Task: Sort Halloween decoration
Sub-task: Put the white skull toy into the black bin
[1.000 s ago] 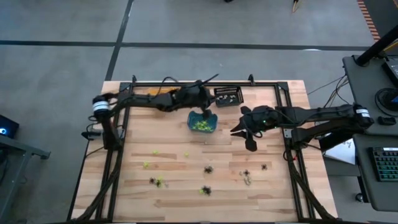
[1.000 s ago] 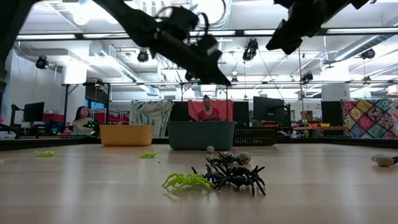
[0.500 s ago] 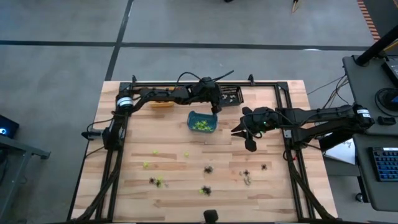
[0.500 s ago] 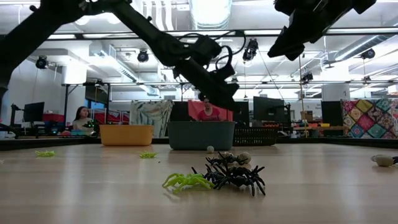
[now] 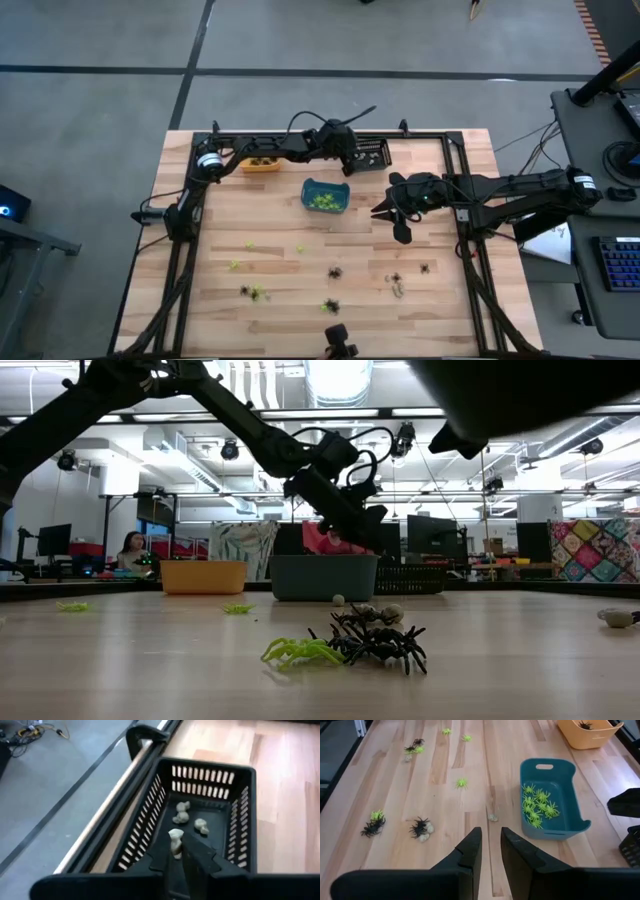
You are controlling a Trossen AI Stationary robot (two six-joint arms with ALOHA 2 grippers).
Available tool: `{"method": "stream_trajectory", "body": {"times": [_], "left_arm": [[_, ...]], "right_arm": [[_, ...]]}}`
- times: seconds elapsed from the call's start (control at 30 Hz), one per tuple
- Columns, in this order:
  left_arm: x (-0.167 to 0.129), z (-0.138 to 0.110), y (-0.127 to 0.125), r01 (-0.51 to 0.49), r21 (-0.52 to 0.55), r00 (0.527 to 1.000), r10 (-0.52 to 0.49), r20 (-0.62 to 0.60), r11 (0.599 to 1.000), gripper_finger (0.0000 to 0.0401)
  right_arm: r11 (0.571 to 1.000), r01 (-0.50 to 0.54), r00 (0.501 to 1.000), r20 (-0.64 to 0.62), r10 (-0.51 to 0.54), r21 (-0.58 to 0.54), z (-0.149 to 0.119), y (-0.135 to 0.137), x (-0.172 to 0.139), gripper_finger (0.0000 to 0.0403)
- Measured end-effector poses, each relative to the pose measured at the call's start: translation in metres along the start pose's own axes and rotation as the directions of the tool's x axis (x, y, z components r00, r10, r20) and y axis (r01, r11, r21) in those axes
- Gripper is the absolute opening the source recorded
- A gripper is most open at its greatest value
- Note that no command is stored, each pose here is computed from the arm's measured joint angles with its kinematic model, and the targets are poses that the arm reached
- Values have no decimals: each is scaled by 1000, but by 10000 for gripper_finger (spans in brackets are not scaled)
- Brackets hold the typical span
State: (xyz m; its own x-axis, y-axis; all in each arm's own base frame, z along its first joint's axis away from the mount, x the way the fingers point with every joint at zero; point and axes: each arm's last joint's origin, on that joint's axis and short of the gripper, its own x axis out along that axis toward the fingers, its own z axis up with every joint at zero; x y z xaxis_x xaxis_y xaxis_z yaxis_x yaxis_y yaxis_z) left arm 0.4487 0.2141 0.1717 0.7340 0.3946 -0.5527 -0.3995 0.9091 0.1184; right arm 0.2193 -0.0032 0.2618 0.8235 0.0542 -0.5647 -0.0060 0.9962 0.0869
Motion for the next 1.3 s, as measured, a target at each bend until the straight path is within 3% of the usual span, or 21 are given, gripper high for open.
{"method": "stream_trajectory", "body": {"times": [0.4,0.57,0.77,0.97,1.3], "left_arm": [[-10,5,-3,16,-1,999,-16,-30,1000,109],[-44,27,-15,45,29,999,-44,-20,999,121],[-104,52,-38,87,98,992,-95,79,991,115],[-159,44,-56,123,111,981,-138,134,986,111],[-226,-6,-74,218,17,952,-216,216,976,111]], "right_arm": [[1000,25,1000,16,-25,17,1,-1,0,63],[993,44,998,32,-48,110,3,-1,0,63],[963,110,993,19,-118,246,1,-4,1,63],[946,131,991,-27,-129,296,-2,-5,14,63],[929,182,977,-163,-136,321,-7,-8,55,63]]}}
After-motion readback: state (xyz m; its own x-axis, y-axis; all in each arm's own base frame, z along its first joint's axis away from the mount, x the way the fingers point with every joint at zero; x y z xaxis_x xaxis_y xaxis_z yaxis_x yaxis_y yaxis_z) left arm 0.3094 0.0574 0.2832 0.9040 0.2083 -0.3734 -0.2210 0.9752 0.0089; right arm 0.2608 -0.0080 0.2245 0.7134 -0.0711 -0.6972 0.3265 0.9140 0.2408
